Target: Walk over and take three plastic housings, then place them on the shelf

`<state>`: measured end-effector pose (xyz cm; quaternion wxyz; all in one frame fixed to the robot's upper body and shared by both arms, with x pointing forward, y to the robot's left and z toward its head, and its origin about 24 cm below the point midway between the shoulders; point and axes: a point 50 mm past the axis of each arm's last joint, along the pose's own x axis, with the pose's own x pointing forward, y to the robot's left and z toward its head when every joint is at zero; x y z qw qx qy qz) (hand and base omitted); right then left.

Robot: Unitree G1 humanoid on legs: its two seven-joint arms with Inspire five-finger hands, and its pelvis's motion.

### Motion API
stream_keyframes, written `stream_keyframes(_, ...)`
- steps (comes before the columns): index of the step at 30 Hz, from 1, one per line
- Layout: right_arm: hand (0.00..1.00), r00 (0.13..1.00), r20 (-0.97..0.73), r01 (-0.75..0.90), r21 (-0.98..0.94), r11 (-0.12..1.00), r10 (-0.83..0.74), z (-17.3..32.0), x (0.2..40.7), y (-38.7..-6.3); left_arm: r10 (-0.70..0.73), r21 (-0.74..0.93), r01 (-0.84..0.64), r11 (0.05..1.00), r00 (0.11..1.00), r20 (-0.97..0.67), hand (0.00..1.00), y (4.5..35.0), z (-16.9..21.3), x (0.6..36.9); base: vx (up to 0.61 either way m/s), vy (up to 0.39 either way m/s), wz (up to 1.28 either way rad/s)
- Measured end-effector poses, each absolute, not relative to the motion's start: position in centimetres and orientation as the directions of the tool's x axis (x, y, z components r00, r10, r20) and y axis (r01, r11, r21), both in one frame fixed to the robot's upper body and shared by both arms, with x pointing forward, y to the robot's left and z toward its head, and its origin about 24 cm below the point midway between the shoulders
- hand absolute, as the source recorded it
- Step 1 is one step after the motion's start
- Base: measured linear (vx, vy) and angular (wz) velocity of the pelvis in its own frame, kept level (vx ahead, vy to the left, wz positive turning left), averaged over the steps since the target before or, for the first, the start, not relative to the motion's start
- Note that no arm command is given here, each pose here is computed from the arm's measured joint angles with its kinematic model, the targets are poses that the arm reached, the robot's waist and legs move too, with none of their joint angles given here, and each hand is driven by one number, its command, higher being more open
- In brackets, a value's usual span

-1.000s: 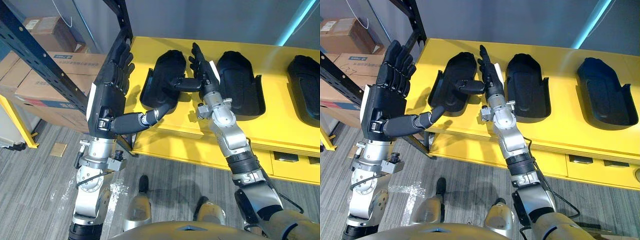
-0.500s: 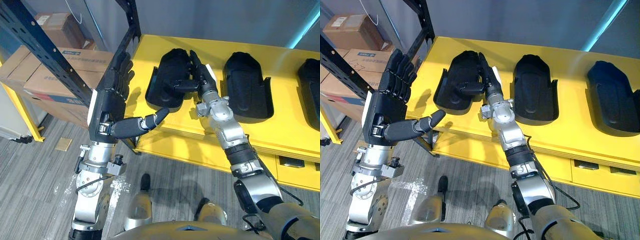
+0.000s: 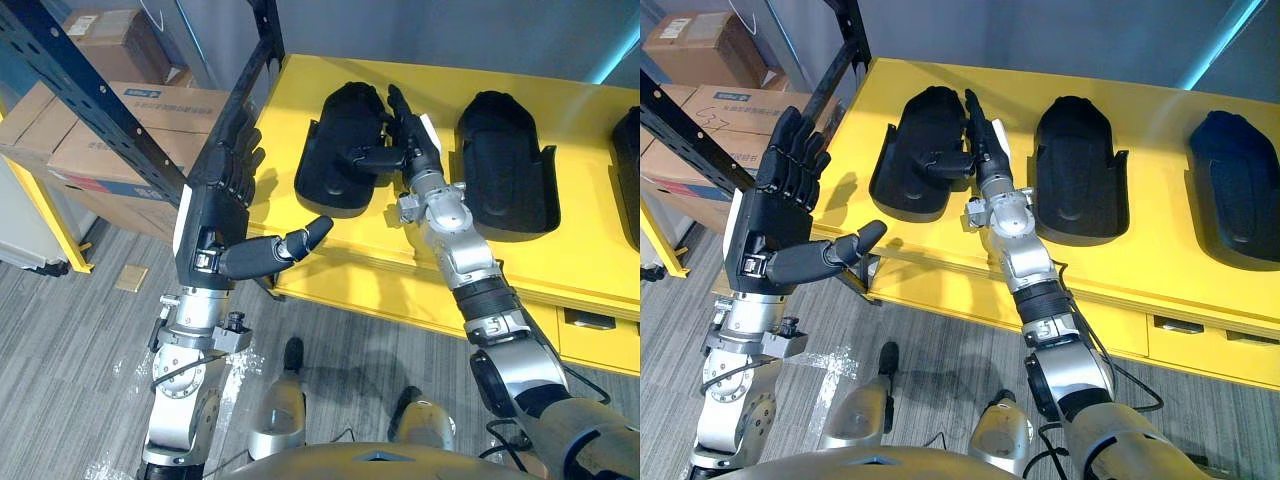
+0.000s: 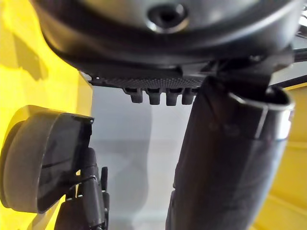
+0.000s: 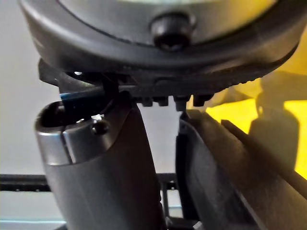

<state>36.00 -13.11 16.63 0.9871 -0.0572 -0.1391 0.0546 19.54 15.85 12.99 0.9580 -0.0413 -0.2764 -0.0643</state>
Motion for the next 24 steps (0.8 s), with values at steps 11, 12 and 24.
stream_keyframes(11, 1.00, 0.606, 0.789, -0.207, 0.273, 0.940, -0.096, 21.4, 24.1, -14.8, 0.067, 0.041, -0.102, 0.994, 0.860, 0.505, 1.00, 16.8, 12.0, 19.2, 0.05, 0.003, -0.25)
stream_keyframes(12, 1.00, 0.602, 0.788, -0.200, 0.301, 0.932, -0.125, 21.1, 23.6, -15.2, 0.080, 0.043, -0.119, 0.992, 0.856, 0.511, 1.00, 17.0, 12.1, 19.2, 0.06, 0.012, -0.19)
stream_keyframes(24, 1.00, 0.751, 0.606, 0.087, 0.301, 0.950, -0.261, 14.2, 19.7, -20.3, 0.179, 0.170, -0.297, 0.940, 0.850, 0.496, 1.00, 18.7, 11.2, 17.6, 0.02, -0.002, -0.15)
